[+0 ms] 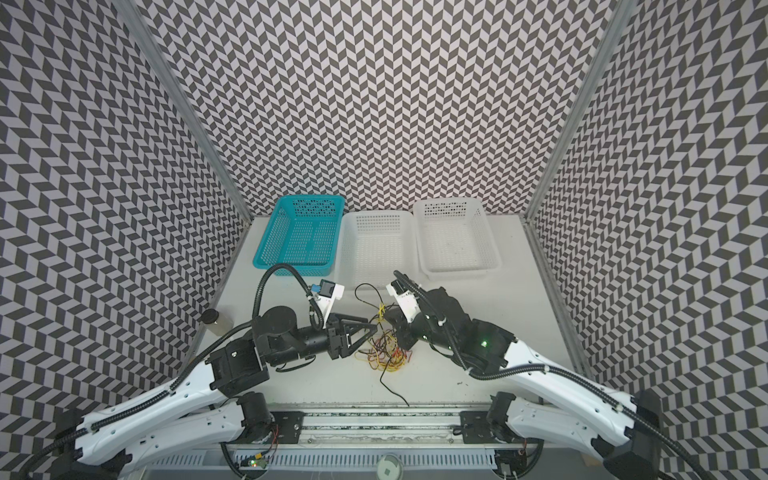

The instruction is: Untangle the cables

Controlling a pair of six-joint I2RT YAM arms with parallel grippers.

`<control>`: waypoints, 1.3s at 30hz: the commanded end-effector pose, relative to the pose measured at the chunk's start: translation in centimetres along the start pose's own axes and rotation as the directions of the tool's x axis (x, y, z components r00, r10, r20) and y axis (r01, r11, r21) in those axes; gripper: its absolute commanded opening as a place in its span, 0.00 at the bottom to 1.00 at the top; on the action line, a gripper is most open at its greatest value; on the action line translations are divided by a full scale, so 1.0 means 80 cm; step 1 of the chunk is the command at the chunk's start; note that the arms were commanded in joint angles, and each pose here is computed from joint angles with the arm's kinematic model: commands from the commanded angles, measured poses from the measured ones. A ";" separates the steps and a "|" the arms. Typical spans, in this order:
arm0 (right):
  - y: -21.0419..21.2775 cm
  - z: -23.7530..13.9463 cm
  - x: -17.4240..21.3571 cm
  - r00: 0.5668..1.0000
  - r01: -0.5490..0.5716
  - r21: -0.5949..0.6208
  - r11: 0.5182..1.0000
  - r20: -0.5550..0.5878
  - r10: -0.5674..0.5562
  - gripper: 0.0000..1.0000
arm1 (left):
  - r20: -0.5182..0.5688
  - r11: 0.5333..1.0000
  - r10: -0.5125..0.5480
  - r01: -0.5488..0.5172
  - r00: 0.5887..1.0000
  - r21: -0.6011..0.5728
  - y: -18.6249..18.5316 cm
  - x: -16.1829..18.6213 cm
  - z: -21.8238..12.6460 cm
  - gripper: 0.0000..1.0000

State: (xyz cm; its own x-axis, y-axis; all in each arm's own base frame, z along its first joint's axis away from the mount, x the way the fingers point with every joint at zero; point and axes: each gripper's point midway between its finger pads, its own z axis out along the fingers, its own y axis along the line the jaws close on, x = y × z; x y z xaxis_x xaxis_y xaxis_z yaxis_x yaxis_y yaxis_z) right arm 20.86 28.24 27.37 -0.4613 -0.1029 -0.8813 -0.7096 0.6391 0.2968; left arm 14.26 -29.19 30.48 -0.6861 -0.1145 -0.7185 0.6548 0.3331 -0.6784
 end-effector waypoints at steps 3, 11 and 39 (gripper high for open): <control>0.007 0.001 -0.006 1.000 0.003 -0.024 1.000 0.017 -0.002 0.00 | -0.021 0.998 -0.006 0.005 1.000 -0.058 0.005 -0.005 0.008 0.60; 0.011 0.006 0.003 1.000 -0.003 -0.043 0.999 -0.020 0.002 0.00 | -0.003 0.994 0.005 -0.006 1.000 -0.108 0.011 -0.013 0.010 0.54; 0.017 0.012 0.014 0.998 -0.013 -0.068 0.998 -0.060 0.009 0.00 | -0.083 0.971 0.022 -0.041 0.996 -0.236 0.037 0.002 0.030 0.24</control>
State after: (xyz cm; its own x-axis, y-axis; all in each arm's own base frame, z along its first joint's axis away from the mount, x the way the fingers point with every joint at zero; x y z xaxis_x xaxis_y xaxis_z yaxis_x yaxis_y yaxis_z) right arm 20.14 29.17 25.52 -0.5116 -0.1556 -0.8450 -0.7217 0.6115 0.3243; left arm 16.64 -30.53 27.30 -0.7077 -0.0242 -0.7061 0.5879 0.5341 -0.6076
